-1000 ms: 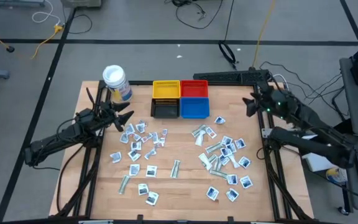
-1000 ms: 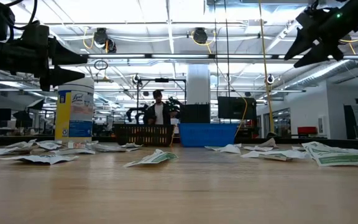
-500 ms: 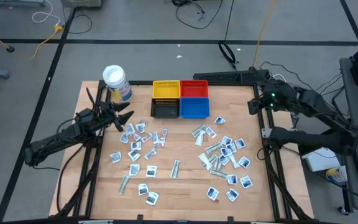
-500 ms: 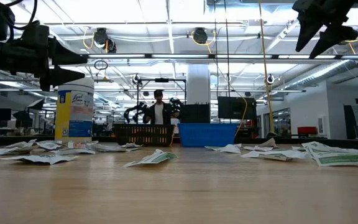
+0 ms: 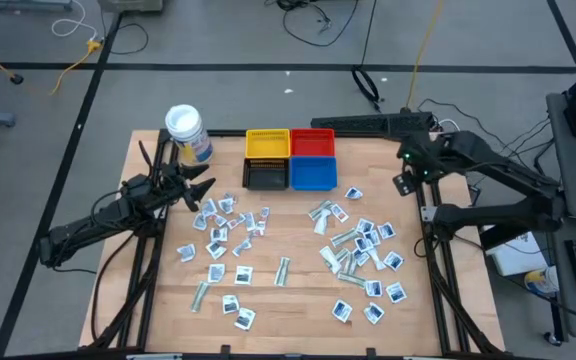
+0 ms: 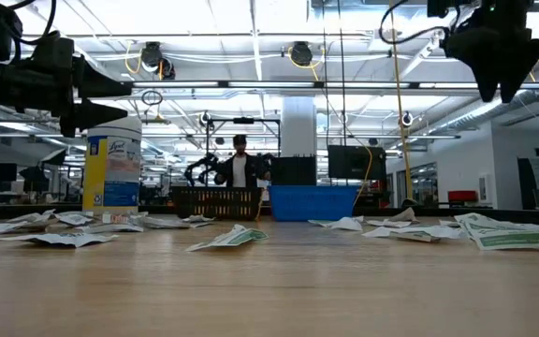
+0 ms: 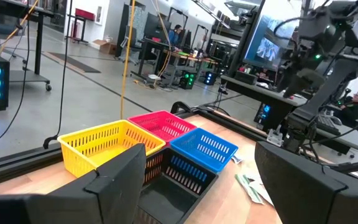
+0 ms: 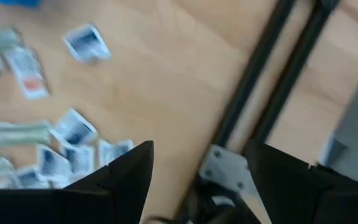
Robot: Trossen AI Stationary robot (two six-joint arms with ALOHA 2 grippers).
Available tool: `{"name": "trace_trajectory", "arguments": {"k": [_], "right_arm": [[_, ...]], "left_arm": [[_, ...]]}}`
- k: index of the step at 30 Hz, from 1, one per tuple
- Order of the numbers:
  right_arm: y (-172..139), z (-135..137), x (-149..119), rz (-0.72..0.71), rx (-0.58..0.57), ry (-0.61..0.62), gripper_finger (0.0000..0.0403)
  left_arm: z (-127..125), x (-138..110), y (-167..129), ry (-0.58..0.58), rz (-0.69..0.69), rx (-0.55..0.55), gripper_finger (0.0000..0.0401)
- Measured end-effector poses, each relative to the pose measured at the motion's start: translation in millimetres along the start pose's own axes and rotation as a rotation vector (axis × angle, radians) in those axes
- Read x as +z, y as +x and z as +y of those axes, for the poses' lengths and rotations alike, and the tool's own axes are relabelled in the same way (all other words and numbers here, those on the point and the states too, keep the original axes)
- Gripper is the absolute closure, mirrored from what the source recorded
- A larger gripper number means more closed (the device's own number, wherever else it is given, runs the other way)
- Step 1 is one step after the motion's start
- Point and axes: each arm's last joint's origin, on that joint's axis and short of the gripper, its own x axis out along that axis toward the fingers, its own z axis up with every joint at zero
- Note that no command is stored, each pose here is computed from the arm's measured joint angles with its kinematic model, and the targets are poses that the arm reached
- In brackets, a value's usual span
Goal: Pick & Place First Aid Supplies
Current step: Put the orange ointment pack into the red basket
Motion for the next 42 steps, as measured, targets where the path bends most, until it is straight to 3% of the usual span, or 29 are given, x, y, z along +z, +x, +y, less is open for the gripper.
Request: {"name": "trace_trajectory", "arguments": {"k": [5,19,27,42], "right_arm": [[6,6,1,0.095,0.079,0.004,0.0149],[15,13,5,0.145,0.047,-0.047,0.0149],[33,38,18,0.222,-0.006,-0.113,0.0149],[27,107,51,0.178,0.094,-0.158,0.0149]], "left_arm": [[0,0,0,0.0,0.0,-0.001,0.0095],[0,0,0,0.0,0.0,0.0,0.0095],[0,0,0,0.0,0.001,0.0,0.0095],[0,0,0,0.0,0.0,0.0,0.0095]]}}
